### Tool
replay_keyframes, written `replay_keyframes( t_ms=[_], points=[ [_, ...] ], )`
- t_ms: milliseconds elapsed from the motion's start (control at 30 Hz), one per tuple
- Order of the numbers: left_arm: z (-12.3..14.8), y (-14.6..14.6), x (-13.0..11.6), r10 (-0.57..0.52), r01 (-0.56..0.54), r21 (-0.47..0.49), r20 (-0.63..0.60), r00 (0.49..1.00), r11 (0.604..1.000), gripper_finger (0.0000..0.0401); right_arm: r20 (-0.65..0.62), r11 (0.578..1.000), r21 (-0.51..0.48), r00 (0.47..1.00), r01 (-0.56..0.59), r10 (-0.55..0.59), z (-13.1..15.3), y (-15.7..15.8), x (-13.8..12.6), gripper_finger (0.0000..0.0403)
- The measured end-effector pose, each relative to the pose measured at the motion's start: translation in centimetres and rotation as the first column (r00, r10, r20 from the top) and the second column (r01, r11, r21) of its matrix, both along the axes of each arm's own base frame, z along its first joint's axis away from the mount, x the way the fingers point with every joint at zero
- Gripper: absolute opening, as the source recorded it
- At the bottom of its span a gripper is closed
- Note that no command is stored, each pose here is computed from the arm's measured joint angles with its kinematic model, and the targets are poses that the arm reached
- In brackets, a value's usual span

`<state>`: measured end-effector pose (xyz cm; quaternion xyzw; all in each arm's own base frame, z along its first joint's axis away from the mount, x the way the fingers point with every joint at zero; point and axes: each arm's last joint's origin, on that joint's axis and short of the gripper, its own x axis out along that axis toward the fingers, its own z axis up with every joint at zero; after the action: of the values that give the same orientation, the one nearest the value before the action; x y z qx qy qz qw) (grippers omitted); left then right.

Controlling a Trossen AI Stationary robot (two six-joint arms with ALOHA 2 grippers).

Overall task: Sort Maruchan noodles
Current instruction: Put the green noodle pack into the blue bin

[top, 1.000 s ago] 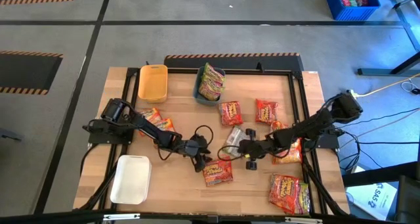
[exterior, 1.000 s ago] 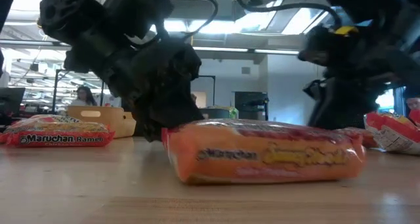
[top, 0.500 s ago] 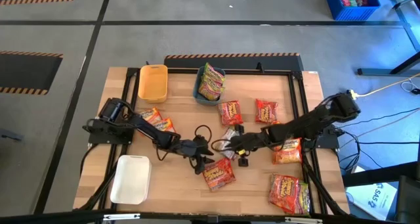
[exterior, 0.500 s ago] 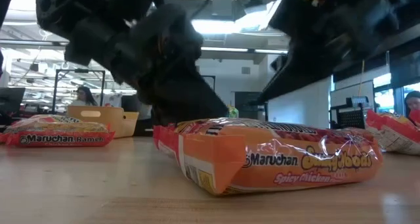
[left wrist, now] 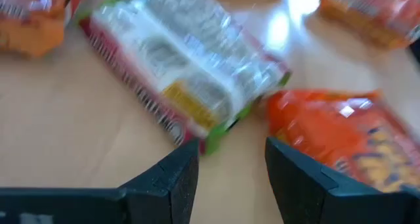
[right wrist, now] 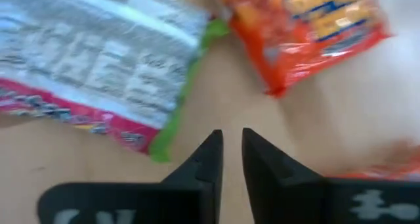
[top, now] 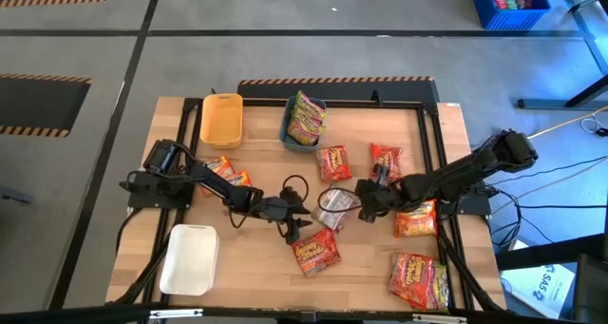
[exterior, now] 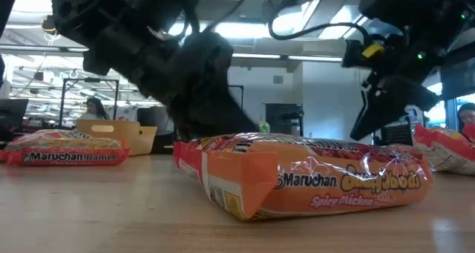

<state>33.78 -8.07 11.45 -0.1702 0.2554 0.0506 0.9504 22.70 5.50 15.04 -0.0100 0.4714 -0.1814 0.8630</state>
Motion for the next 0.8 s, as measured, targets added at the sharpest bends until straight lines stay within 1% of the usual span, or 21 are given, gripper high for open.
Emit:
replay_keyframes(
  t_ms=[133,233,333,433,500,567,667,800],
  points=[
    [-0.5,0.6,-0.2,0.029,-0.028,0.023,-0.059,0.998,0.999,0.0167,0.016,0.995,0.093,0.999,-0.045,0.044,-1.4,0.3,0.2,0.0101],
    [-0.8,1.2,-0.4,0.073,-0.068,0.055,-0.099,0.992,0.996,0.0167,0.024,0.989,0.133,0.998,-0.068,0.065,-2.1,0.6,0.6,0.0149],
    [-1.3,1.7,-0.7,0.139,-0.129,0.076,-0.148,0.979,0.989,0.0167,0.07,0.977,0.185,0.993,-0.11,0.099,-2.7,1.0,1.5,0.0192],
    [-1.3,2.1,-0.9,0.186,-0.176,0.076,-0.168,0.968,0.982,0.0167,0.143,0.959,0.215,0.978,-0.183,0.154,-2.9,1.5,2.5,0.0224],
    [-1.0,2.1,-1.0,0.195,-0.183,0.08,-0.175,0.965,0.98,0.0167,0.186,0.946,0.215,0.961,-0.242,0.204,-2.6,1.8,3.2,0.0239],
    [-0.3,2.1,-1.4,0.193,-0.181,0.081,-0.185,0.964,0.98,0.0167,0.204,0.935,0.2,0.946,-0.293,0.253,-2.0,2.0,3.7,0.0249],
    [1.5,1.8,-2.1,0.182,-0.169,0.081,-0.189,0.965,0.982,0.0167,0.174,0.93,0.181,0.941,-0.32,0.291,-0.6,2.1,4.0,0.0256],
    [2.9,1.0,-3.1,0.15,-0.134,0.09,-0.214,0.965,0.987,0.0167,0.1,0.938,0.154,0.95,-0.31,0.297,0.8,2.0,3.8,0.0257]
  ],
)
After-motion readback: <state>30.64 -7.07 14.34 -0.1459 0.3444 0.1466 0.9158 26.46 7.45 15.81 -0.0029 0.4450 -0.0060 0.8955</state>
